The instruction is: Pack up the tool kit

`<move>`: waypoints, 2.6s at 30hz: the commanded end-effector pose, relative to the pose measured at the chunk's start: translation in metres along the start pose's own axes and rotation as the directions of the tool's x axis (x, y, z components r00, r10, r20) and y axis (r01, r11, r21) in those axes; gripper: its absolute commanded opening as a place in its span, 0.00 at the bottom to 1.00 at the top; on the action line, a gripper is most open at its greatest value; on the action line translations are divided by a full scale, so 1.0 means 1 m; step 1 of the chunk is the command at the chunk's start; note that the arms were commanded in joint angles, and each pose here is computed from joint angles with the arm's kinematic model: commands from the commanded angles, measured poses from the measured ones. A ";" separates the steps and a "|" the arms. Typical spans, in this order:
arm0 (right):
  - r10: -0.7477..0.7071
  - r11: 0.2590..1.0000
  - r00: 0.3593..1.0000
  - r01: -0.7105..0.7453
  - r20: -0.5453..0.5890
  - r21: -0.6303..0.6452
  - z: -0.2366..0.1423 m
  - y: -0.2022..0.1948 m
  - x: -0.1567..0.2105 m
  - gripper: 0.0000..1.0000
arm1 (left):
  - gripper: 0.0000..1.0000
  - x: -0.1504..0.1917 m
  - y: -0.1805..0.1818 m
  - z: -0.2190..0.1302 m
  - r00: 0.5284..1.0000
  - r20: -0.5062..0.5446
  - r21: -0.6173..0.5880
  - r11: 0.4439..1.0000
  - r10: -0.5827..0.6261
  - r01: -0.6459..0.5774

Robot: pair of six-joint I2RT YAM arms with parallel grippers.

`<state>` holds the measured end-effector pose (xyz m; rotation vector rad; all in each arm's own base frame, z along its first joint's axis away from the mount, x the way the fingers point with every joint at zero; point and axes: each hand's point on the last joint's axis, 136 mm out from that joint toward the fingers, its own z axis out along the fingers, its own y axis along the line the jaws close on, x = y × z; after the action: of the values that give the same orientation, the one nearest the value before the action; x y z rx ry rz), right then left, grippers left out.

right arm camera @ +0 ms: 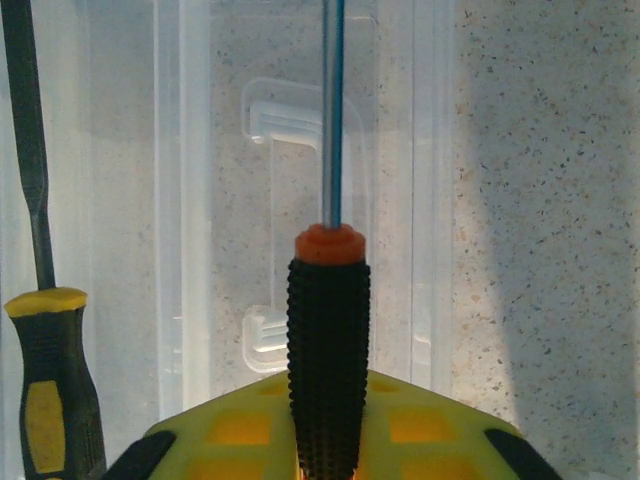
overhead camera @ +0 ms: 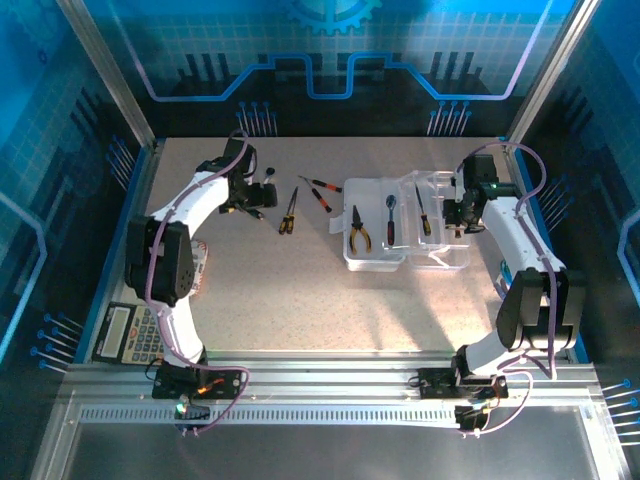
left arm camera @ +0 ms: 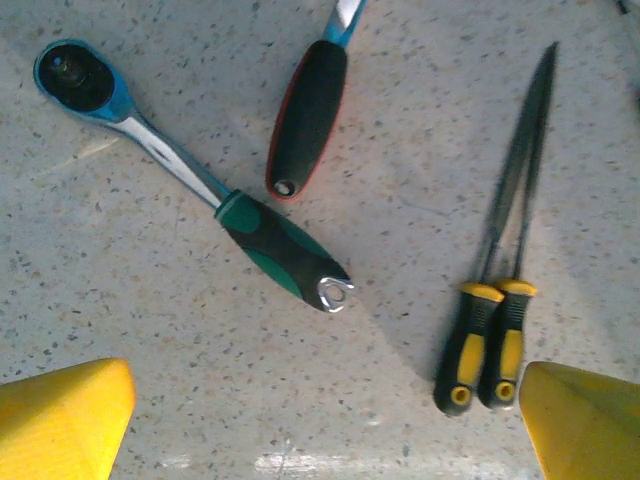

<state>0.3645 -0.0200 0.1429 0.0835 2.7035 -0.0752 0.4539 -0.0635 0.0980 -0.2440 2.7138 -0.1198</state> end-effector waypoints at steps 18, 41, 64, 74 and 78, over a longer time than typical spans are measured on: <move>-0.035 0.999 0.996 0.038 0.081 -0.039 -0.033 0.012 -0.010 0.58 | 0.99 -0.024 0.069 0.047 0.964 -0.044 -0.055 0.965 -0.261 0.258; -0.101 0.990 0.988 0.112 0.119 -0.085 -0.043 0.038 -0.013 0.84 | 0.90 -0.046 0.099 0.089 0.966 -0.078 -0.168 0.958 -0.248 0.233; -0.108 0.989 0.983 0.121 0.150 -0.087 -0.057 0.037 -0.012 0.85 | 0.36 -0.035 0.076 0.094 0.972 -0.170 -0.074 0.986 -0.159 0.148; -0.111 0.988 0.981 0.126 0.160 -0.091 -0.061 0.037 -0.011 0.85 | 0.00 -0.024 0.074 0.091 0.972 -0.187 -0.052 0.990 -0.141 0.133; -0.108 0.987 0.980 0.127 0.170 -0.103 -0.064 0.039 -0.013 0.85 | 0.00 -0.022 0.072 0.081 0.975 -0.174 -0.036 0.991 -0.136 0.132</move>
<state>0.3556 0.0155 0.1929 -0.0791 2.5619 0.0052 0.5156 0.0135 0.0233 -0.4707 2.8180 -0.1205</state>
